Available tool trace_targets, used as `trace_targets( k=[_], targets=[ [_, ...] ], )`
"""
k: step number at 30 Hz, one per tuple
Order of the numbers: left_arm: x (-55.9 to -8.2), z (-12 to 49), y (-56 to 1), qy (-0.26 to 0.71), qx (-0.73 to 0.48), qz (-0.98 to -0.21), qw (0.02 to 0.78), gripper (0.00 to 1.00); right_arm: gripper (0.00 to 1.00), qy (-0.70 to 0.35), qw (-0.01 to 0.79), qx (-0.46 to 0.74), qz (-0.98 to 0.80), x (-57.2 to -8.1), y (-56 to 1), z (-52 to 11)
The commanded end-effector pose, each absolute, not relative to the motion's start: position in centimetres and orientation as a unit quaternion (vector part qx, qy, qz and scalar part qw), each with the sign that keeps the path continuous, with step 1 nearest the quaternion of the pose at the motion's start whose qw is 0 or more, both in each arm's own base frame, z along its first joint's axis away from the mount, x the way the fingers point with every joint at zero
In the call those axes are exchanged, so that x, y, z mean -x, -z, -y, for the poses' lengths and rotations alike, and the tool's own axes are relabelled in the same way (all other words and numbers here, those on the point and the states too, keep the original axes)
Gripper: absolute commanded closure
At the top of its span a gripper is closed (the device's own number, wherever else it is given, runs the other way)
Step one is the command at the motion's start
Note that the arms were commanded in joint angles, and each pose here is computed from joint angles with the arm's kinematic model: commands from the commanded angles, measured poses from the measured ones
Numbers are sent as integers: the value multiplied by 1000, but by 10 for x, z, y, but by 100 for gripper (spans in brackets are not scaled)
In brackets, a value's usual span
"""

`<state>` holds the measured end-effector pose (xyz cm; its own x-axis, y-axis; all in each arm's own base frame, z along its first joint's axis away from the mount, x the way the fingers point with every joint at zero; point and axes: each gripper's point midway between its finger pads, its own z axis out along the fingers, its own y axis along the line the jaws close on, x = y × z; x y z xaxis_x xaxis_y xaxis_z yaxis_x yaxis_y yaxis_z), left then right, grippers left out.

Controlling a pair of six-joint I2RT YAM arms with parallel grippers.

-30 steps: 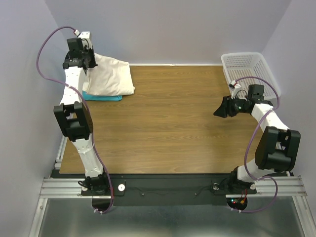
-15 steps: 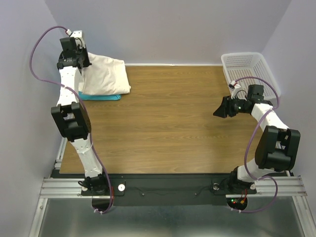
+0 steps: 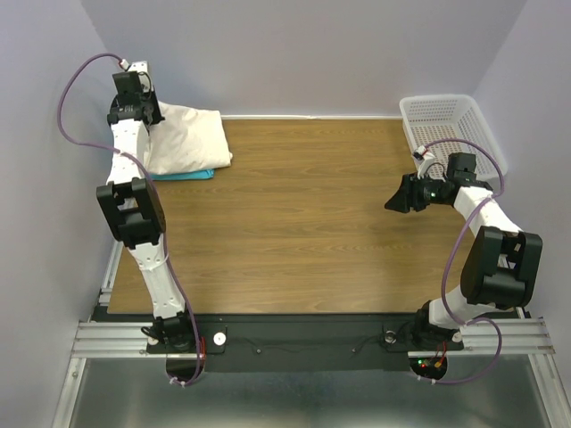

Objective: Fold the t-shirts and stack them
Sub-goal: Neatly place the folded tshirt to the corner

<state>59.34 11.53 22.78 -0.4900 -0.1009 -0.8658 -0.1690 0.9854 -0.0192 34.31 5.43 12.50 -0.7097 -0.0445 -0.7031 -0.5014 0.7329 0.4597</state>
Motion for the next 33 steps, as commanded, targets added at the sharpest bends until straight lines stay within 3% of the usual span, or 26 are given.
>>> trace_targets(
  k=[1, 15, 18, 20, 21, 23, 28, 33],
  targets=[
    [-608, -127, -263, -54, 87, -829, 549, 100, 42, -350, 361, 171, -847, -344, -133, -60],
    [-622, -158, -229, -115, 126, -825, 539, 100, 42, -358, 350, 186, -845, -342, -127, -68],
    [-627, -164, -228, -128, 138, -819, 542, 72, 42, -357, 349, 185, -846, -342, -126, -68],
    [-632, -165, -235, -131, 141, -811, 552, 39, 42, -358, 346, 184, -848, -342, -124, -67],
    [-632, -165, -241, -130, 140, -808, 557, 33, 42, -358, 346, 184, -847, -342, -124, -68],
    [-632, -159, -259, -124, 133, -799, 573, 26, 42, -359, 343, 183, -848, -342, -122, -68],
    [-622, -132, -316, -115, 97, -772, 618, 25, 42, -357, 341, 184, -850, -342, -120, -68],
    [-604, -76, -320, -46, 8, -781, 623, 26, 42, -354, 342, 185, -851, -342, -121, -68]
  ],
)
